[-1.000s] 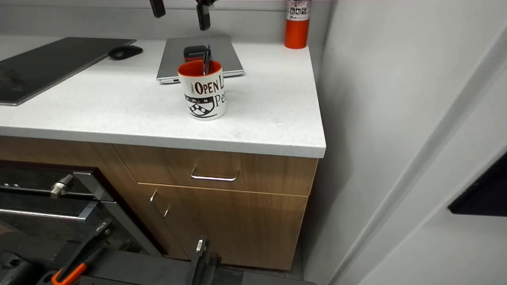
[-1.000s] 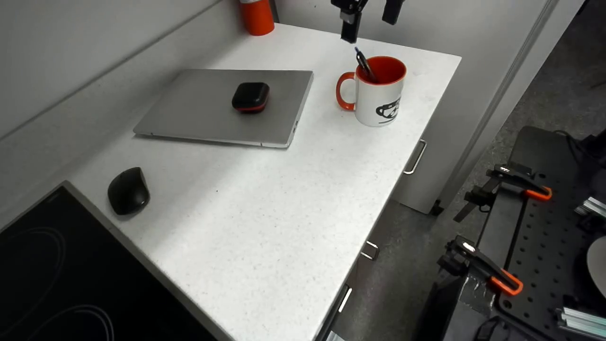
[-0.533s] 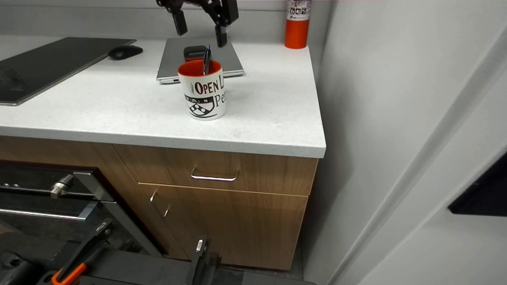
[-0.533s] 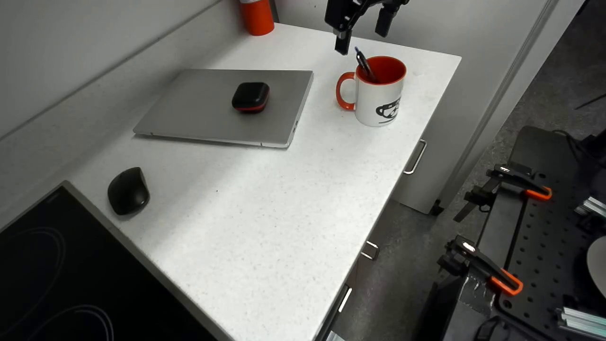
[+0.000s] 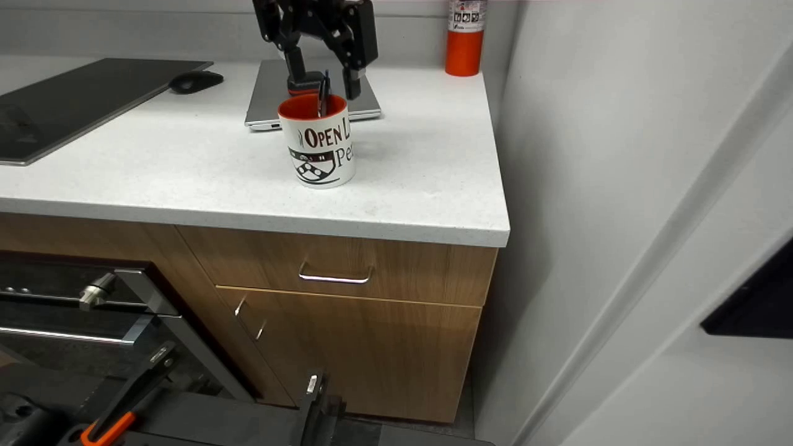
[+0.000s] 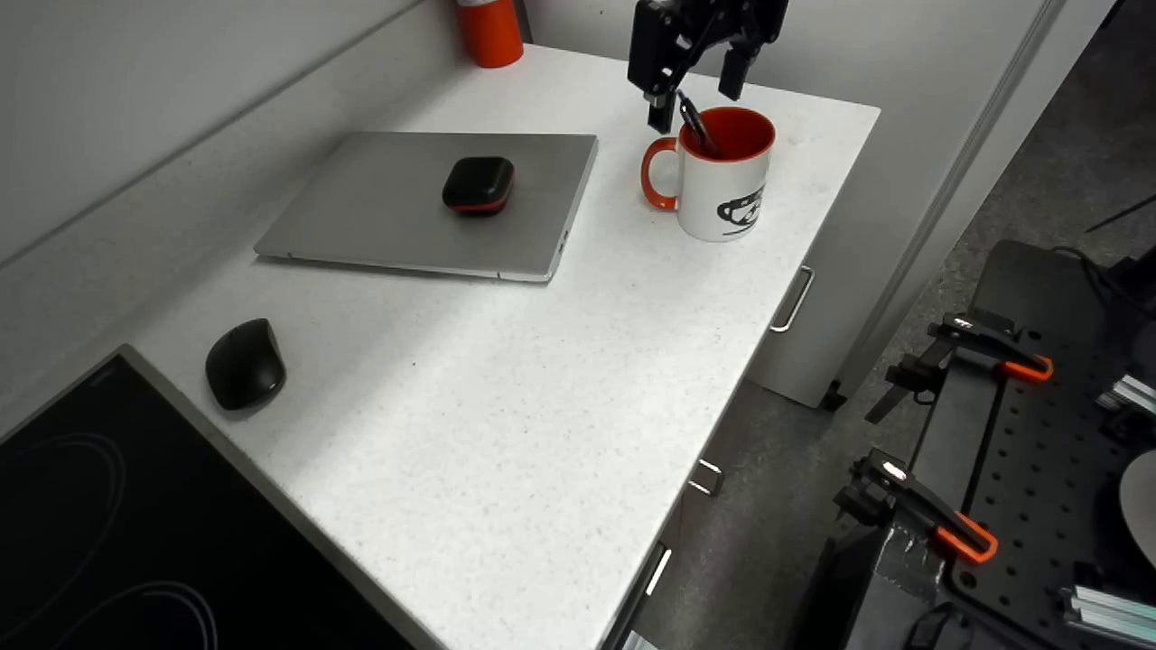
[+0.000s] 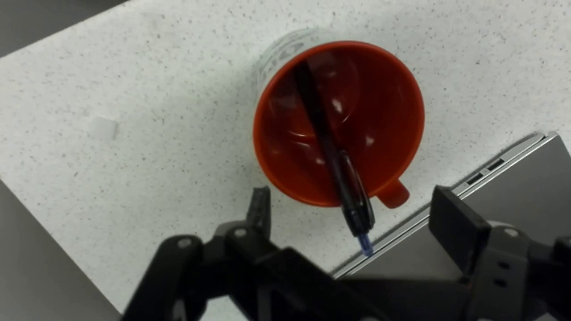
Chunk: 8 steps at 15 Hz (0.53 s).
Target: Take the pen from the white cup and place it on the table
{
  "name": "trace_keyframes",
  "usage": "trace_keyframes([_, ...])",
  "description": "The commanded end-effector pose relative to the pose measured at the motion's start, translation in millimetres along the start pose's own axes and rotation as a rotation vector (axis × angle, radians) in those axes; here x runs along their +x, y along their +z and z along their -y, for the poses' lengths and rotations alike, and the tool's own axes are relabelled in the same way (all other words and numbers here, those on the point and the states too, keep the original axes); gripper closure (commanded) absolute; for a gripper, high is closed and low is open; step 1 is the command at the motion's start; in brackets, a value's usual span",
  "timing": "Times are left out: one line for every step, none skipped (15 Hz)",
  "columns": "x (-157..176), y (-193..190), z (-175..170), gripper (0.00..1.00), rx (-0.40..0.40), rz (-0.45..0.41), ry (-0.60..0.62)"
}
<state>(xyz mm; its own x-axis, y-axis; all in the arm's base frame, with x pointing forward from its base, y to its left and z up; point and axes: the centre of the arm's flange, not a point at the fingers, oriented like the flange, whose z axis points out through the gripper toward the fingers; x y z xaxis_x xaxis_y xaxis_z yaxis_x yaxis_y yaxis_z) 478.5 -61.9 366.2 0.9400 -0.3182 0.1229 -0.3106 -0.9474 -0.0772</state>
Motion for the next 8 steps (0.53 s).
trace_keyframes([2.3,3.4,0.1,0.34,-0.003,-0.038,0.011])
trace_keyframes([2.7,3.0,-0.4,0.42,-0.003,-0.041,0.012])
trace_keyframes([3.0,2.7,-0.8,0.5,-0.002,-0.045,0.012])
trace_keyframes([3.6,2.2,-1.2,0.61,-0.001,-0.048,0.013])
trace_keyframes([4.1,1.9,-1.8,0.68,0.0,-0.052,0.014])
trace_keyframes([4.5,1.7,-2.2,0.78,0.0,-0.056,0.016])
trace_keyframes([4.4,1.3,-1.7,0.86,0.0,-0.06,0.016])
trace_keyframes([4.8,1.0,-1.6,0.94,0.0,-0.064,0.017])
